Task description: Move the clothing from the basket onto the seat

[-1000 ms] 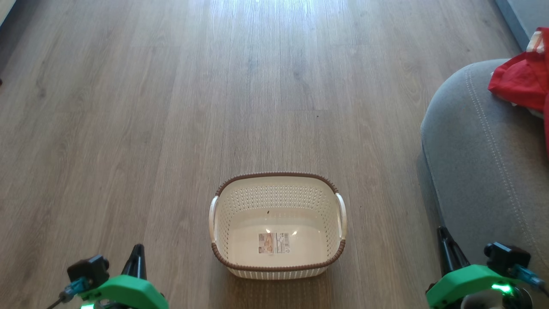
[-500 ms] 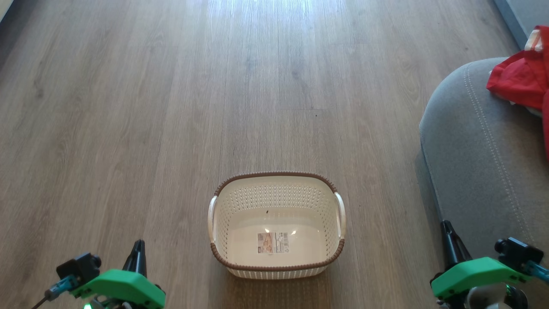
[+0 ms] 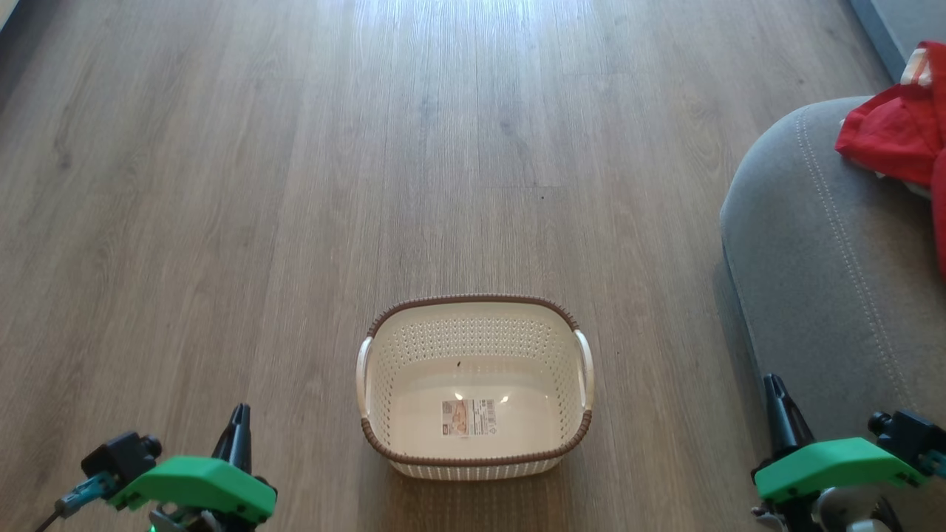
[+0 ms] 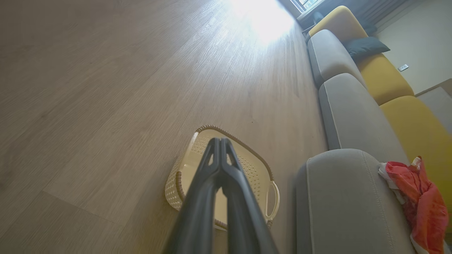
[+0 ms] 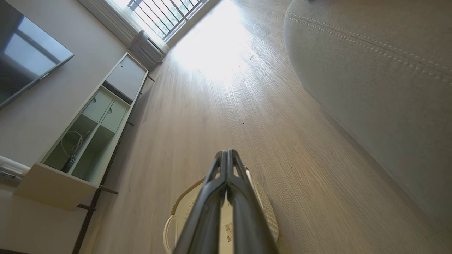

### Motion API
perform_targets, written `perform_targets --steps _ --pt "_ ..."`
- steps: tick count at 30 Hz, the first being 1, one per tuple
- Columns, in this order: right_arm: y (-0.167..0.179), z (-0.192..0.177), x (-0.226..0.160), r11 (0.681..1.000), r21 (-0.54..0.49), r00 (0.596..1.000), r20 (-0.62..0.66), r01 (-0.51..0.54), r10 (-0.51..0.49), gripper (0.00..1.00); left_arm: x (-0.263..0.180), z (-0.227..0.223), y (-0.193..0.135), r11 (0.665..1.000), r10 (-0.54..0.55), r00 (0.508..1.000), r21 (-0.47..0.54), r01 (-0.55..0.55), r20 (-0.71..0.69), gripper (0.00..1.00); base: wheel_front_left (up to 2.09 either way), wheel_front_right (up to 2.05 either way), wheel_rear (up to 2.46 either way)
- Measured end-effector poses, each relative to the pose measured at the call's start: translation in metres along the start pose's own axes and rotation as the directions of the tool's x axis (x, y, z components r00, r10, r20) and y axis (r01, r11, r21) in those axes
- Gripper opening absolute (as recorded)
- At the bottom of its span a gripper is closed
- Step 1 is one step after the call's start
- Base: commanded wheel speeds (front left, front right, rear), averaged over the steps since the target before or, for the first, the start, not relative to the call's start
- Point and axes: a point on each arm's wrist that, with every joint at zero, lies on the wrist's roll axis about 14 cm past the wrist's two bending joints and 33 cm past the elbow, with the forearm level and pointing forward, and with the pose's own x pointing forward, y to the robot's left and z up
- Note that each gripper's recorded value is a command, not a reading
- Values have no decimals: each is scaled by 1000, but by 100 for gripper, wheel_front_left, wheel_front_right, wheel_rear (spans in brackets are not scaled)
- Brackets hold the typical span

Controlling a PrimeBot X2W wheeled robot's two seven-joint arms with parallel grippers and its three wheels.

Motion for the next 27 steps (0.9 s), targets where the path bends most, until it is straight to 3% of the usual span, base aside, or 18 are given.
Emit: perform_targets --steps 12,27 --pt "5 8 4 989 148 1000 15 -9 7 0 3 1 -4 989 -16 1000 -145 14 -13 0 0 0 0" --pt "4 13 4 949 314 1000 19 -10 4 0 7 8 -15 951 -61 998 -305 56 -7 0 0 0 0"
